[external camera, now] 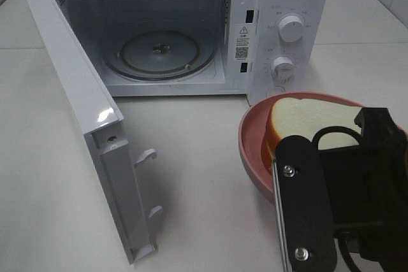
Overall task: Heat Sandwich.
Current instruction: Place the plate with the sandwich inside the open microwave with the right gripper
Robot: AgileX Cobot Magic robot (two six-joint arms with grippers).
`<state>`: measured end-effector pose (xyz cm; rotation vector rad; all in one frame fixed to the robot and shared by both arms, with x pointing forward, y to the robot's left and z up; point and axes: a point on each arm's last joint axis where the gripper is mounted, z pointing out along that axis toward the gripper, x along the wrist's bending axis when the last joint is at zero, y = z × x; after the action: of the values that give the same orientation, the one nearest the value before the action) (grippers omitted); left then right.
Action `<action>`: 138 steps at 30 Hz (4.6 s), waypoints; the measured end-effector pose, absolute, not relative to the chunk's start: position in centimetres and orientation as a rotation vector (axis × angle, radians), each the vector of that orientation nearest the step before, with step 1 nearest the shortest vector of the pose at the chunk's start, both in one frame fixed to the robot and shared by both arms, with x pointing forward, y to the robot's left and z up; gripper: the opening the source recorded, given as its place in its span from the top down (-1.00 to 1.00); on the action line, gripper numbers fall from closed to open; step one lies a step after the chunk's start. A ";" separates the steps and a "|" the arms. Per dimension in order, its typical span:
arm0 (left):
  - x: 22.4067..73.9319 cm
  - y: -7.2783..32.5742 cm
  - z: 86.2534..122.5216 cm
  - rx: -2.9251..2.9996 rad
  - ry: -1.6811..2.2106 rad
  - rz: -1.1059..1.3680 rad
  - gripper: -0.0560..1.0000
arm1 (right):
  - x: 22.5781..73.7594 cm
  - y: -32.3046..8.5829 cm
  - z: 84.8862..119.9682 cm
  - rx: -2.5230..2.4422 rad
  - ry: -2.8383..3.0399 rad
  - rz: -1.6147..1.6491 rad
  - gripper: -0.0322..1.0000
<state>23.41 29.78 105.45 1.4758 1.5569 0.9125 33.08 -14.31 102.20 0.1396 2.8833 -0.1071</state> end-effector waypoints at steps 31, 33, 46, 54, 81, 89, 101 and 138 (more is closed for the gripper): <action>23.4 29.8 105.4 1.476 1.557 0.913 -0.98 | 34.0 -13.2 102.2 -0.565 2.793 0.025 0.85; 23.4 29.8 105.4 1.476 1.557 0.913 -0.98 | 34.8 -13.7 102.2 -0.611 2.783 -0.001 0.85; 23.4 29.8 105.4 1.476 1.557 0.913 -0.98 | 37.7 -15.6 102.2 -0.850 2.732 -0.029 0.85; 23.4 29.8 105.4 1.476 1.557 0.913 -0.98 | 38.9 -16.4 102.3 -0.916 2.689 -0.035 0.85; 23.4 29.8 105.4 1.476 1.557 0.913 -0.98 | 41.8 -13.4 99.4 -0.979 2.665 0.006 0.85; 23.4 29.8 105.4 1.476 1.557 0.913 -0.98 | 44.6 -10.5 99.0 -0.975 2.631 0.037 0.85; 23.4 29.8 105.4 1.476 1.557 0.913 -0.98 | 47.6 -7.5 97.8 -0.963 2.647 0.046 0.85; 23.4 29.8 105.4 1.476 1.557 0.913 -0.98 | 53.9 -1.3 97.3 -0.904 2.666 0.080 0.85</action>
<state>23.41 29.78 105.45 1.4758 1.5569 0.9125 53.95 -1.26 97.30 -0.9040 2.6664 0.0797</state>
